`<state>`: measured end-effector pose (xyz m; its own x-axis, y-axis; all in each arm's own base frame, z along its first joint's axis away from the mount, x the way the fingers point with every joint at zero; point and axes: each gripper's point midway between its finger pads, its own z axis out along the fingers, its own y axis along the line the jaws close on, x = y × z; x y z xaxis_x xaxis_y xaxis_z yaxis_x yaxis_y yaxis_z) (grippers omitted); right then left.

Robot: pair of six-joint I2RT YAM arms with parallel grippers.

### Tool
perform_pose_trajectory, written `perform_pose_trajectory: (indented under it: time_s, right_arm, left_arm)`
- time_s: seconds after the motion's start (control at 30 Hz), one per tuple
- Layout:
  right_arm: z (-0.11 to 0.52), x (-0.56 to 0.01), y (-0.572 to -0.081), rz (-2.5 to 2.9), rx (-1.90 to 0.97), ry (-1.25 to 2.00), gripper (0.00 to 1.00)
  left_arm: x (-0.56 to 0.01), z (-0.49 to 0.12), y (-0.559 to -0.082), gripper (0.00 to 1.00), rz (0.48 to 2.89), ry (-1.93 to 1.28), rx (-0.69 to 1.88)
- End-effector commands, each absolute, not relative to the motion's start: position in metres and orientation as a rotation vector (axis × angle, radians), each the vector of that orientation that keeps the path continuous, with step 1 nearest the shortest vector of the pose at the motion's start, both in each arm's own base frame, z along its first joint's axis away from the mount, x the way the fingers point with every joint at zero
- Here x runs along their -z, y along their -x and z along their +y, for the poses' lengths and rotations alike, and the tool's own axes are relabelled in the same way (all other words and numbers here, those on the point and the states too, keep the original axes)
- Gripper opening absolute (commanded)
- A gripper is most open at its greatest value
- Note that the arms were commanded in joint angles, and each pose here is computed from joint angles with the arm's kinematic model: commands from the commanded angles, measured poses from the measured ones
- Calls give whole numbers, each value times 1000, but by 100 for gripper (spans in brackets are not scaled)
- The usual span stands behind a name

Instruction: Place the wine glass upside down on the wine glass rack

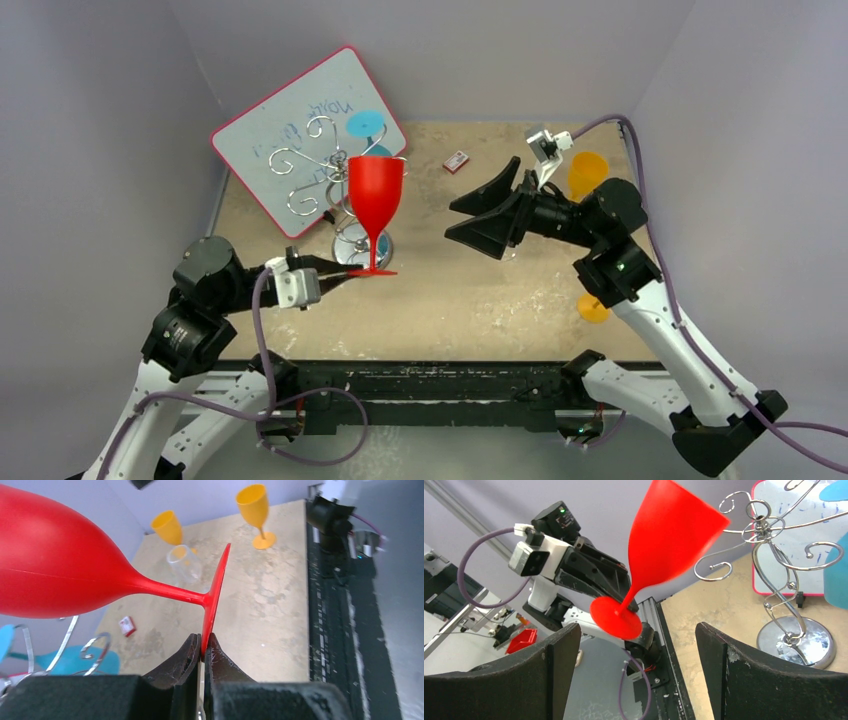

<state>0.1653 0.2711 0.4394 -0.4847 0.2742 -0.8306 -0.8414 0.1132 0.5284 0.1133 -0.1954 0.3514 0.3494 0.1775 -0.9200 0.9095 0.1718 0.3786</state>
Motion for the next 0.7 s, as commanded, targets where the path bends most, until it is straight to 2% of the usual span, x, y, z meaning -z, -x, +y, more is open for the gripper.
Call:
perform_pose_trajectory:
  time_s: [0.0, 0.3, 0.67]
  right_arm:
    - [263, -454, -164, 1410, -1472, 595, 87]
    - [259, -446, -159, 1419, -1459, 593, 88]
    - [253, -439, -155, 1425, -1421, 598, 89]
  left_arm:
    - [-419, -186, -141, 0, 1047, -1049, 599]
    - [-484, -149, -202, 0, 1183, -632, 426]
    - [-512, -131, -275, 0, 1362, -263, 352]
